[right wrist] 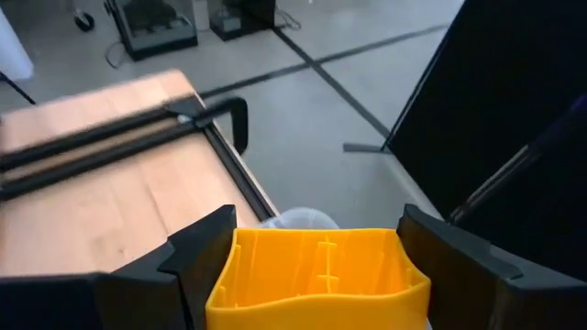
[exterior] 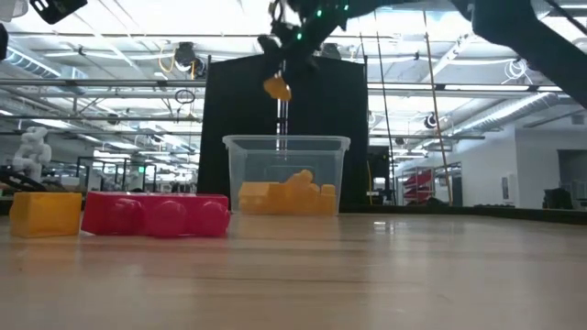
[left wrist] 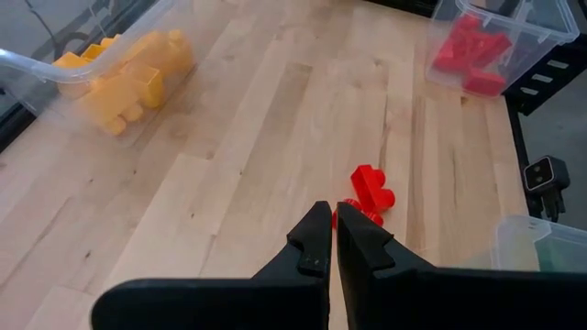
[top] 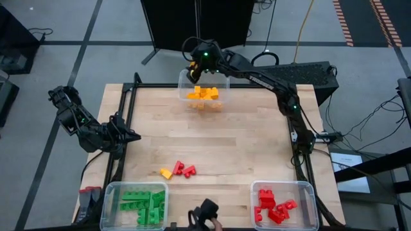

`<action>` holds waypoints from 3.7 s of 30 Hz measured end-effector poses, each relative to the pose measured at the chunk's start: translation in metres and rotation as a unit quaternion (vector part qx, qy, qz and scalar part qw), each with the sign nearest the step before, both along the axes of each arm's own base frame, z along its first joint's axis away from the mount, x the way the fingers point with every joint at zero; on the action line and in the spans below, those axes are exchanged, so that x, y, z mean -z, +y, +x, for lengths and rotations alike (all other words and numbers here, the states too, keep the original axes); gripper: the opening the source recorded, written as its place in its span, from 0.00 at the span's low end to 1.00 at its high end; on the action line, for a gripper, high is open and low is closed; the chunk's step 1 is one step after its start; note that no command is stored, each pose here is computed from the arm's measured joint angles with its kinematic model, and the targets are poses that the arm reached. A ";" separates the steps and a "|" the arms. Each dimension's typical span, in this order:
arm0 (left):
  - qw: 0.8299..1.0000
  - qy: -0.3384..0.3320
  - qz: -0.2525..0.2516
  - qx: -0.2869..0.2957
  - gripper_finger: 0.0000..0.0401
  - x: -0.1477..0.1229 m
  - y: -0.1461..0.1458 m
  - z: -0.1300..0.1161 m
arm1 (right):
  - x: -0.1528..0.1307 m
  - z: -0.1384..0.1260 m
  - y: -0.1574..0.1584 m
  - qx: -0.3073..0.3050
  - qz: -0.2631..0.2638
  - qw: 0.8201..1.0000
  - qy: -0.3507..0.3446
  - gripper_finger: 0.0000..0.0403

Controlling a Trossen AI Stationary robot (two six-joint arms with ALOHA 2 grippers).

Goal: Sort blocks
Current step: Put the yellow game piece into the top transparent bin, then put the red game piece into the bottom right transparent bin

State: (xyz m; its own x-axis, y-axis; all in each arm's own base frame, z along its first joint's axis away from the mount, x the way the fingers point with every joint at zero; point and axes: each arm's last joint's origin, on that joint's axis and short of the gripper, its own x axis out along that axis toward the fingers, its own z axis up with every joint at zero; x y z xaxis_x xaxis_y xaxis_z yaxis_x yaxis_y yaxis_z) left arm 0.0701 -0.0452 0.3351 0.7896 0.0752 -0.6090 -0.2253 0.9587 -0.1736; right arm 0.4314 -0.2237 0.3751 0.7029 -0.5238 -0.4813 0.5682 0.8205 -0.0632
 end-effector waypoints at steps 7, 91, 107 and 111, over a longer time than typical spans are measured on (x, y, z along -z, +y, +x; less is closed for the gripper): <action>1.000 0.000 0.000 -0.001 0.01 0.000 0.000 0.000 | 0.036 0.012 -0.019 -0.002 0.031 0.999 0.027 0.66; 1.000 -0.001 -0.009 -0.009 0.01 0.000 0.000 0.000 | 0.096 0.022 -0.016 -0.038 0.133 0.982 0.126 0.81; 1.000 -0.001 -0.006 -0.007 0.01 0.000 0.000 0.000 | 0.006 -0.011 0.012 -0.076 0.061 0.993 0.065 0.81; 1.000 -0.001 -0.006 -0.007 0.01 0.000 0.000 0.000 | -0.036 -0.027 0.036 -0.099 0.025 0.995 0.020 0.81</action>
